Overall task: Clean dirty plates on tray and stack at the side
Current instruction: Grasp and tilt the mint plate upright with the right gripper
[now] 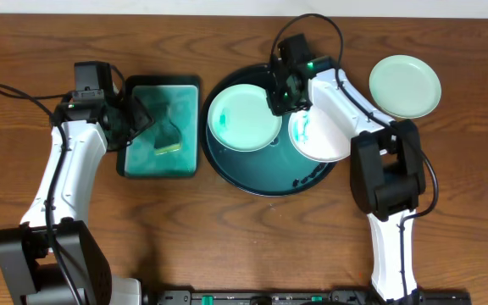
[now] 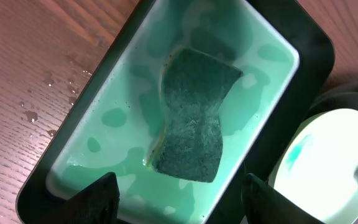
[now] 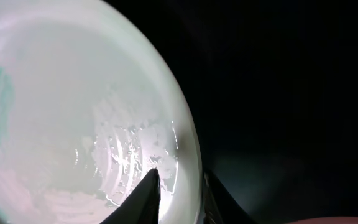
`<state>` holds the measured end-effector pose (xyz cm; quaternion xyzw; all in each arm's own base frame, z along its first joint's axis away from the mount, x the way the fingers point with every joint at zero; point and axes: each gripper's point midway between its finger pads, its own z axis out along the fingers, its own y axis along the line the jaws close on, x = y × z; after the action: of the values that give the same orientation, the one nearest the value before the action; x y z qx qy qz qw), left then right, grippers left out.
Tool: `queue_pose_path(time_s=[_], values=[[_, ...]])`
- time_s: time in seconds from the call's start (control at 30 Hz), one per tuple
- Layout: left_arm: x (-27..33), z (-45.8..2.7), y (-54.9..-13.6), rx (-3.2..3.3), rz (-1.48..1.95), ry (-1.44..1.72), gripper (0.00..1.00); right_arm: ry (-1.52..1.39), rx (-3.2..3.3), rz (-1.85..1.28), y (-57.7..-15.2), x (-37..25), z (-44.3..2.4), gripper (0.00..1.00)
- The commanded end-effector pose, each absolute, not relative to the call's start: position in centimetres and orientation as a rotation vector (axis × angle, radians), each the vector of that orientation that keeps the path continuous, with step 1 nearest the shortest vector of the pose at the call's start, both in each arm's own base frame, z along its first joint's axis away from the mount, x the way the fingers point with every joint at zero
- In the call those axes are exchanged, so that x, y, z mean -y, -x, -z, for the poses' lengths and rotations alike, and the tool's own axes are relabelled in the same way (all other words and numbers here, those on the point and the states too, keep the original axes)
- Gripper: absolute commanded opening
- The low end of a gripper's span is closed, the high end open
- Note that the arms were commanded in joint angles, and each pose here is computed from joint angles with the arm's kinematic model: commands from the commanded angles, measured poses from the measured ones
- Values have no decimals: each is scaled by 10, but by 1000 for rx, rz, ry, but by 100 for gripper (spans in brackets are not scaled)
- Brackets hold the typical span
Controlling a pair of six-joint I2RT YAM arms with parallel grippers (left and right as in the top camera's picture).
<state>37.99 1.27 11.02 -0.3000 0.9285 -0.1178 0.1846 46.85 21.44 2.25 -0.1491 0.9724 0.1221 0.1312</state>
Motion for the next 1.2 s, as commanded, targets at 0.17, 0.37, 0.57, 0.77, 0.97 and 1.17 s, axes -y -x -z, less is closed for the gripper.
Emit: queue_pose_path(time_s=[0.17,0.37,0.57,0.77,0.97,1.17], values=[[1,-105,-379,-2655,371,780,64,449,-2829,-198,-463,-201,-7,17],[22,-99,-379,-2691,344,703,64,442,-2823,-226,-463,-208,-8,1],[20,-75,-383,-2723,195,700,64,421,-2826,-232,-463,-209,-8,1],[-2,-47,-405,-2642,41,830,64,421,-2828,-231,-462,-209,-8,1],[-1,-23,-416,-2645,43,833,64,423,-2840,-227,-460,-208,-7,1],[0,-17,-415,-2659,42,835,62,422,-2836,-229,-461,-208,-7,1]])
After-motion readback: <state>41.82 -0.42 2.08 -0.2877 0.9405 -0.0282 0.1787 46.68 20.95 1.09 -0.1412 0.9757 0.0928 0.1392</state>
